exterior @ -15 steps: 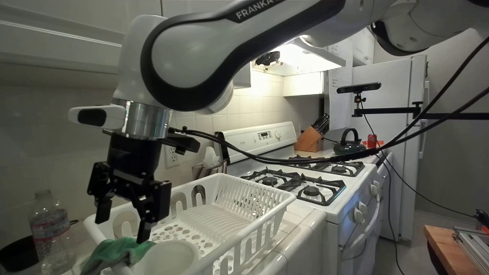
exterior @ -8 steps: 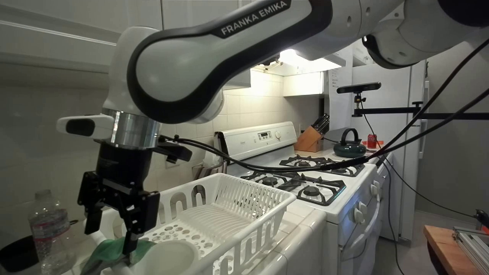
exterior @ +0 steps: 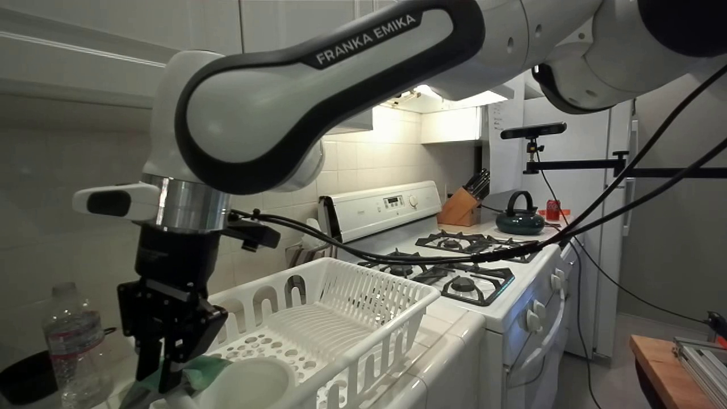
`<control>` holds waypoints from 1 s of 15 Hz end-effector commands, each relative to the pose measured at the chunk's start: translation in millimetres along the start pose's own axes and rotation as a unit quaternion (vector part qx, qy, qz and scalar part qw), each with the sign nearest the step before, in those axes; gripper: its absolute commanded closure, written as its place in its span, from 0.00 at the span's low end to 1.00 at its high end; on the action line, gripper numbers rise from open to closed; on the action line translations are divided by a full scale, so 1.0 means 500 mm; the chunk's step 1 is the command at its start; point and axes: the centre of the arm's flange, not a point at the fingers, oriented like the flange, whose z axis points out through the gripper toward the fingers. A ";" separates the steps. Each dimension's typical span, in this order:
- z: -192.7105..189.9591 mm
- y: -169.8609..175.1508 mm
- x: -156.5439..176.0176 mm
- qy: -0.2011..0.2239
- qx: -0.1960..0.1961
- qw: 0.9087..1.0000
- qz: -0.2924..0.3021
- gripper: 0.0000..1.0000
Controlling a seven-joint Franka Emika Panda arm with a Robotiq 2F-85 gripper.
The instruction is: Put the green rag on the left corner of the white basket
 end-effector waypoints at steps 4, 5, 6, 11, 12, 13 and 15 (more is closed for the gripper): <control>-0.005 0.027 0.022 0.000 0.009 1.000 0.017 1.00; -0.017 0.027 0.026 0.003 0.006 1.000 0.019 1.00; -0.032 0.028 0.031 0.008 0.001 1.000 0.018 0.99; -0.077 0.042 0.060 0.024 -0.023 0.999 0.012 0.99; -0.080 0.044 0.066 0.026 -0.028 0.999 0.010 0.99; -0.084 0.046 0.072 0.030 -0.029 0.999 0.009 0.99; -0.089 0.049 0.084 0.034 -0.038 0.999 0.006 0.99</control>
